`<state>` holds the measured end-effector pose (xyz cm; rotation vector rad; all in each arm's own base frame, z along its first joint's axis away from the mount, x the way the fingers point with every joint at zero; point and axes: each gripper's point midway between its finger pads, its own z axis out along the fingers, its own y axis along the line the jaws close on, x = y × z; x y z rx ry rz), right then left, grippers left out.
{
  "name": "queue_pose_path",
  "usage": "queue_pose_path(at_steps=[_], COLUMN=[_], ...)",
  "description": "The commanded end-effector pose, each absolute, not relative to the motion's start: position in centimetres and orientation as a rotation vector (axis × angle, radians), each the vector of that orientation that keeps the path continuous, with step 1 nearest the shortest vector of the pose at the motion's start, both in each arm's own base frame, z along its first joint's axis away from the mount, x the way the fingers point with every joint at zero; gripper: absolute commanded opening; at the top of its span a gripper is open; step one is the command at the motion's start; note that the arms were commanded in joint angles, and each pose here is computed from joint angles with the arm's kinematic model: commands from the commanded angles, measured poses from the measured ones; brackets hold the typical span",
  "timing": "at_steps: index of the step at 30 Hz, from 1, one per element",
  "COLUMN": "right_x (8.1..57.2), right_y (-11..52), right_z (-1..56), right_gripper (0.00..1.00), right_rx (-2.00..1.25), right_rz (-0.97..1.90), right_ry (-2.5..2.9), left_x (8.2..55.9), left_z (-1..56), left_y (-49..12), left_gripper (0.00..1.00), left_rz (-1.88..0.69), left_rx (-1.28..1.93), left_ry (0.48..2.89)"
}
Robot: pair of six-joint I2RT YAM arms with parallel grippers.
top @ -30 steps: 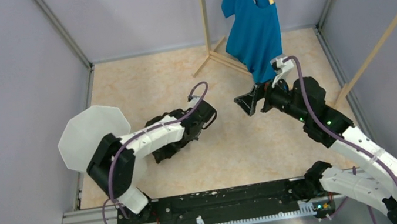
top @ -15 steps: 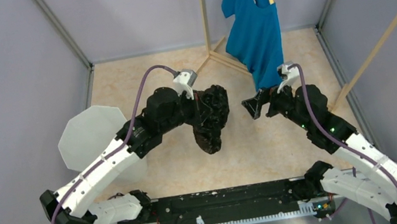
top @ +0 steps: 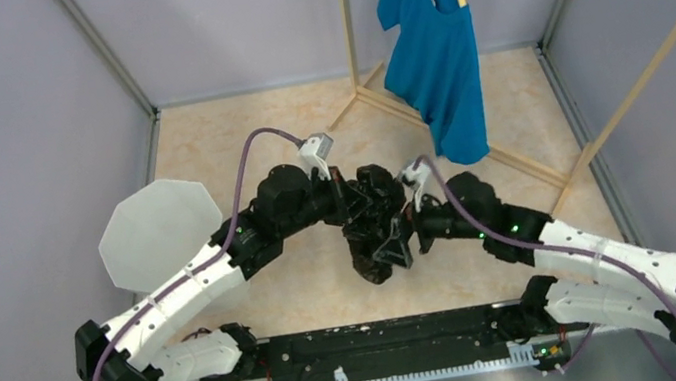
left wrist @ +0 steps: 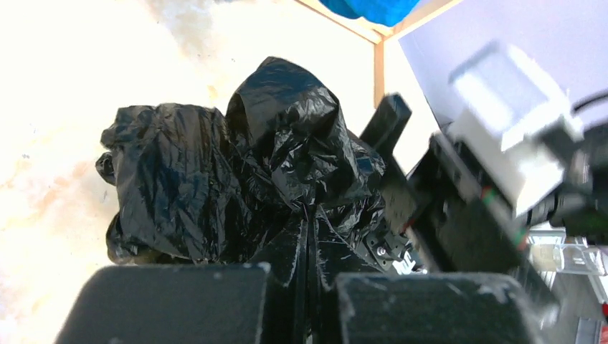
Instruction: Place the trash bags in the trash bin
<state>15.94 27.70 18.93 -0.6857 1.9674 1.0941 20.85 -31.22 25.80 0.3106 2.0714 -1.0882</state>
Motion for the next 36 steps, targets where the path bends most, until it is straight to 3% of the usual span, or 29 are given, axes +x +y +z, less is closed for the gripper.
queue_pose_path(at_steps=[1,6,13,15,16,19,20,22,25,26,30,36], right_x=[15.3,17.0,17.3,17.3,17.2,16.9,16.7,15.9,15.0,14.9,14.3,12.5], right_y=[30.1,29.9,31.7,31.6,31.4,30.6,30.3,30.0,29.9,29.8,29.6,31.4], right_z=[18.1,15.7,17.5,18.3,18.5,19.0,19.1,19.1,19.7,20.0,22.1,26.7], right_gripper=[0.99,0.97,0.76,0.61,0.5,0.08,0.0,0.0,0.0,0.0,0.0,0.0], right_rx=[-0.743,-0.592,-0.467,-0.451,-0.453,-0.452,-0.448,-0.465,-0.431,-0.402,-0.38,-0.599], right_rz=[0.919,0.758,0.899,0.918,0.919,0.918,0.92,0.972,1.177,1.271,1.635,1.841], right_ry=[1.895,1.886,1.829,1.804,1.793,1.789,1.795,1.797,1.798,1.801,1.735,1.619], left_x=[21.1,20.1,19.9,20.0,20.1,20.5,20.6,21.0,21.6,21.6,20.6,18.6], left_z=[27.2,27.3,27.7,27.6,27.6,28.0,28.0,28.3,29.5,30.1,31.3,29.4], left_y=[-30.8,-30.5,-30.0,-29.7,-29.6,-29.1,-28.9,-28.2,-26.8,-26.2,-24.1,-21.3], left_gripper=[0.0,0.0,0.0,0.0,0.03,0.18,0.24,0.43,0.91,0.98,0.99,0.99], left_rz=[-1.158,-1.231,-1.23,-1.209,-1.198,-1.147,-1.119,-1.048,-0.946,-0.925,-0.895,-0.895], left_rx=[0.191,0.166,0.136,0.132,0.133,0.156,0.164,0.19,0.192,0.185,0.186,0.118], left_ry=[2.0,1.969,1.971,1.974,1.971,1.96,1.963,1.97,1.951,1.94,1.913,1.928])
